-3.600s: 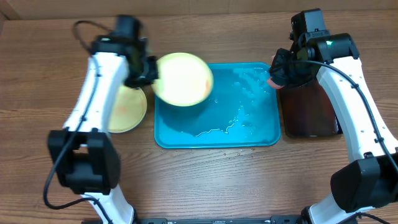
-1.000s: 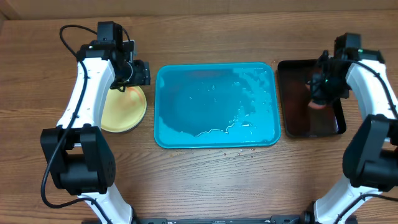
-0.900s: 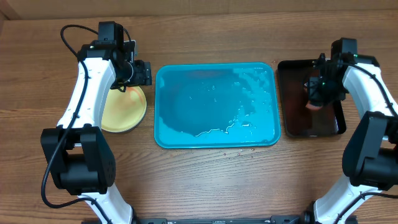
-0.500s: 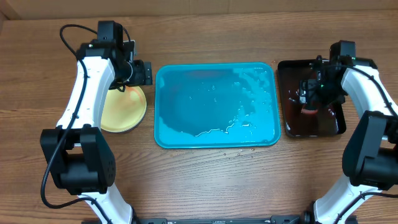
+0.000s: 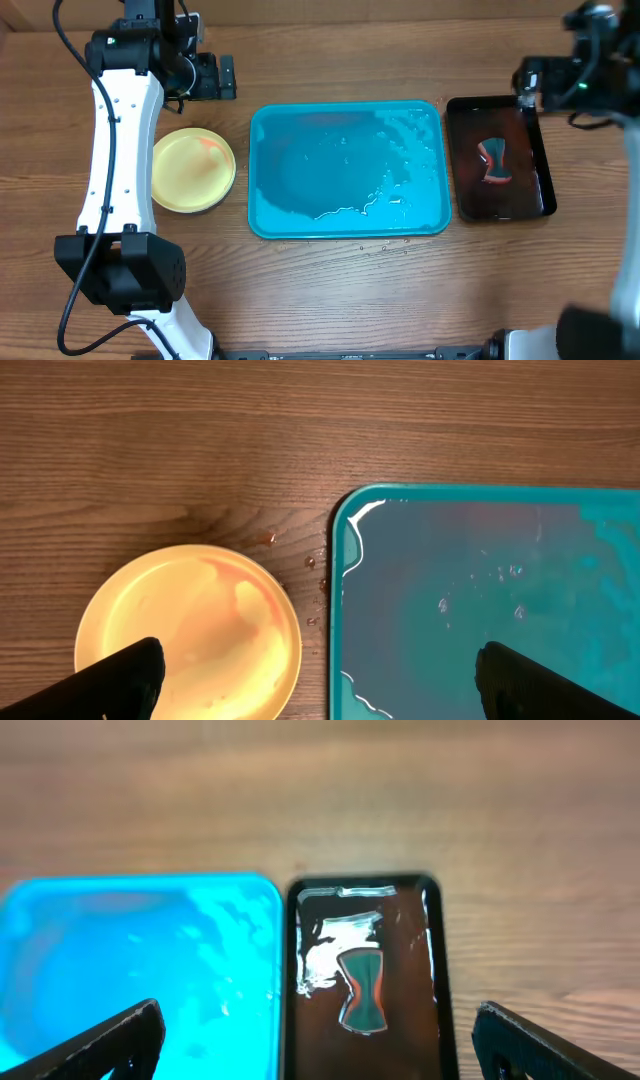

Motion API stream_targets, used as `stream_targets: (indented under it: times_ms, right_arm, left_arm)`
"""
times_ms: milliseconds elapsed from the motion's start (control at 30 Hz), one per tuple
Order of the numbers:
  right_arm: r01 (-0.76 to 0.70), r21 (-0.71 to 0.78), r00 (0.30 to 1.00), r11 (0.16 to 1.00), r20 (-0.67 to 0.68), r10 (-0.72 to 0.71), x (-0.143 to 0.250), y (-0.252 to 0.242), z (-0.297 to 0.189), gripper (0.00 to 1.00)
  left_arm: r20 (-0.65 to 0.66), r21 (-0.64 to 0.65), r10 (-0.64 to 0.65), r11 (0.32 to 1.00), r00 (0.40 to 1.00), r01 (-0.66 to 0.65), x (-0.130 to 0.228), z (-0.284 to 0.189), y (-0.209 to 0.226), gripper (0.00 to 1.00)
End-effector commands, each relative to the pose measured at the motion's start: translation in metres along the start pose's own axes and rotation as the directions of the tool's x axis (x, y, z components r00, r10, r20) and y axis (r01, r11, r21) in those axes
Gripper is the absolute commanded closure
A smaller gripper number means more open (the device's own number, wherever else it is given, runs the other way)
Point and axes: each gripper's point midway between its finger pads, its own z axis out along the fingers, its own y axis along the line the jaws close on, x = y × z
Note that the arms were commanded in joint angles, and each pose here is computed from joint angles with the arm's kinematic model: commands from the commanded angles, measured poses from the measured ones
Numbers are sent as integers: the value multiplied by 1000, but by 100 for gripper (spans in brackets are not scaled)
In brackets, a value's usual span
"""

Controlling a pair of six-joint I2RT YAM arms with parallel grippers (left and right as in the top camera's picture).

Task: Clean dirty plates on tray and stack at the side

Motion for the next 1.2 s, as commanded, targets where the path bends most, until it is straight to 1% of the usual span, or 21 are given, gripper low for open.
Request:
stream_targets:
  times_ms: [0, 167, 267, 467, 600, 767, 867, 1067, 1167]
  right_arm:
    - [-14, -13, 988, 1000, 156, 16, -8, 16, -70, 0]
    - [6, -5, 970, 1000, 244, -5, 14, 32, -132, 0]
    - [13, -5, 963, 1000, 269, -11, 33, 40, -159, 0]
    - [26, -9, 950, 1000, 311, -21, 55, 51, -190, 0]
    - [26, -9, 950, 1000, 312, -22, 60, 52, -194, 0]
    - [13, -12, 969, 1000, 247, -10, 74, 52, -188, 0]
    - [11, -5, 970, 1000, 243, -9, 74, 50, -187, 0]
    - [39, 6, 929, 999, 367, -38, 48, 48, -185, 0]
    - [57, -6, 909, 998, 413, -49, 44, 49, -176, 0]
  left_arm:
    - [16, 13, 20, 1000, 1000, -20, -3, -6, -5, 0]
    - [16, 12, 19, 1000, 1000, -19, -3, -6, -4, 0]
    - [16, 13, 19, 1000, 1000, -19, -3, -6, -4, 0]
    - [16, 13, 19, 1000, 1000, -19, -3, -6, -4, 0]
    - [16, 13, 19, 1000, 1000, -19, -3, -6, -4, 0]
    - [16, 13, 19, 1000, 1000, -19, -3, -6, -4, 0]
    - [16, 13, 19, 1000, 1000, -19, -3, -6, -4, 0]
    - [16, 13, 19, 1000, 1000, -19, -3, -6, -4, 0]
    - [16, 13, 19, 1000, 1000, -19, -3, -6, -4, 0]
